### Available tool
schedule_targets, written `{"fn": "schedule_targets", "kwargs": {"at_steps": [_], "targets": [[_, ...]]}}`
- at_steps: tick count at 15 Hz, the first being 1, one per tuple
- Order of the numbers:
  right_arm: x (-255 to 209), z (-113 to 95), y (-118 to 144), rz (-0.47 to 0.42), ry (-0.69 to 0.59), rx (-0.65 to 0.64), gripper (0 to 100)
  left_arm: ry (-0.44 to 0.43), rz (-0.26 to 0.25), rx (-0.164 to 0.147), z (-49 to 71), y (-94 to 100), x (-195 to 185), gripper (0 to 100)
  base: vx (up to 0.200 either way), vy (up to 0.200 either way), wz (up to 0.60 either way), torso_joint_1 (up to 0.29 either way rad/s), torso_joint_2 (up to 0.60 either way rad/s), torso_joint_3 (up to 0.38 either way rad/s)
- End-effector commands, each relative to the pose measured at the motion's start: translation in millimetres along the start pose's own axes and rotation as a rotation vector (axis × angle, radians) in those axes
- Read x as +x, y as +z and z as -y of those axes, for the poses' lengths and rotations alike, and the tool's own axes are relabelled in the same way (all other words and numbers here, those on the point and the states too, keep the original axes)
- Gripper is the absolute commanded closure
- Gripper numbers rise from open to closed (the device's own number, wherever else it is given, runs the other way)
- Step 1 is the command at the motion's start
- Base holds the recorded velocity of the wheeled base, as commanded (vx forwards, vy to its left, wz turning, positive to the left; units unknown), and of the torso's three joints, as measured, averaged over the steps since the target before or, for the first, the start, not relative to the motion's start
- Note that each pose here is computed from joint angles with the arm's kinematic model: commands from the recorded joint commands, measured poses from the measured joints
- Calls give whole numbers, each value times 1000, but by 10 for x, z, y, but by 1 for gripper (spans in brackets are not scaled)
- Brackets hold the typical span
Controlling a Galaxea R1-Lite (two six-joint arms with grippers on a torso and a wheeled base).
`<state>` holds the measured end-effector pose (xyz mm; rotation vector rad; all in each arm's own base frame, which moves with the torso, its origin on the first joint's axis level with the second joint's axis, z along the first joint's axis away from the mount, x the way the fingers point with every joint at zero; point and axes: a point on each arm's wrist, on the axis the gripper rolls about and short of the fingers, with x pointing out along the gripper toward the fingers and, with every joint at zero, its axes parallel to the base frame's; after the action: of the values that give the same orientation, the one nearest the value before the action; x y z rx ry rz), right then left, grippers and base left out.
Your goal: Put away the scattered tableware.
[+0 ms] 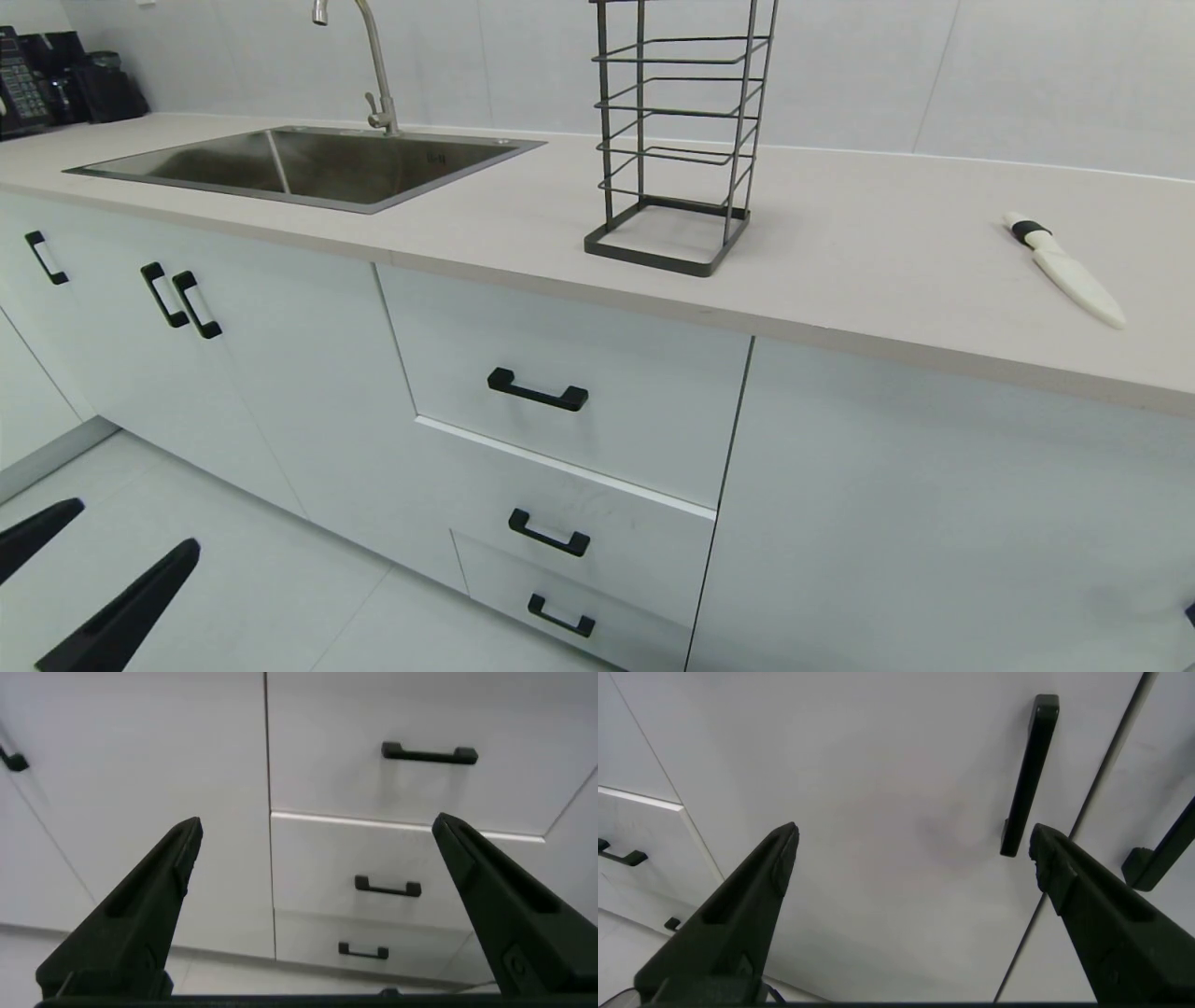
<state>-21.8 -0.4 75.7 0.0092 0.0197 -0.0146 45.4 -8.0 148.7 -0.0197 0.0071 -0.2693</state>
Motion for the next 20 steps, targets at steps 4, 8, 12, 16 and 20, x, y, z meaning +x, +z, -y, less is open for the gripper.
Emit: {"fn": "schedule_targets", "kwargs": {"at_steps": [4, 8, 12, 16, 20], "targets": [[1, 0, 0, -2, 1, 0, 0, 48, 98, 22, 116, -242, -603, 0, 0, 0, 0, 0, 0, 0], [0, 0, 0, 0, 1, 0, 0, 80, 31, 15, 137, -674, -685, 0, 0, 0, 0, 0, 0, 0], [0, 0, 0, 0, 1, 0, 0, 202, 31, 35, 105, -710, -672, 0, 0, 0, 0, 0, 0, 0], [0, 0, -2, -2, -2, 0, 0, 259, 7, 34, 92, -735, -675, 0, 0, 0, 0, 0, 0, 0], [0, 0, 0, 0, -1, 0, 0, 259, 7, 32, 92, -735, -675, 0, 0, 0, -450, 2, 1, 2]]}}
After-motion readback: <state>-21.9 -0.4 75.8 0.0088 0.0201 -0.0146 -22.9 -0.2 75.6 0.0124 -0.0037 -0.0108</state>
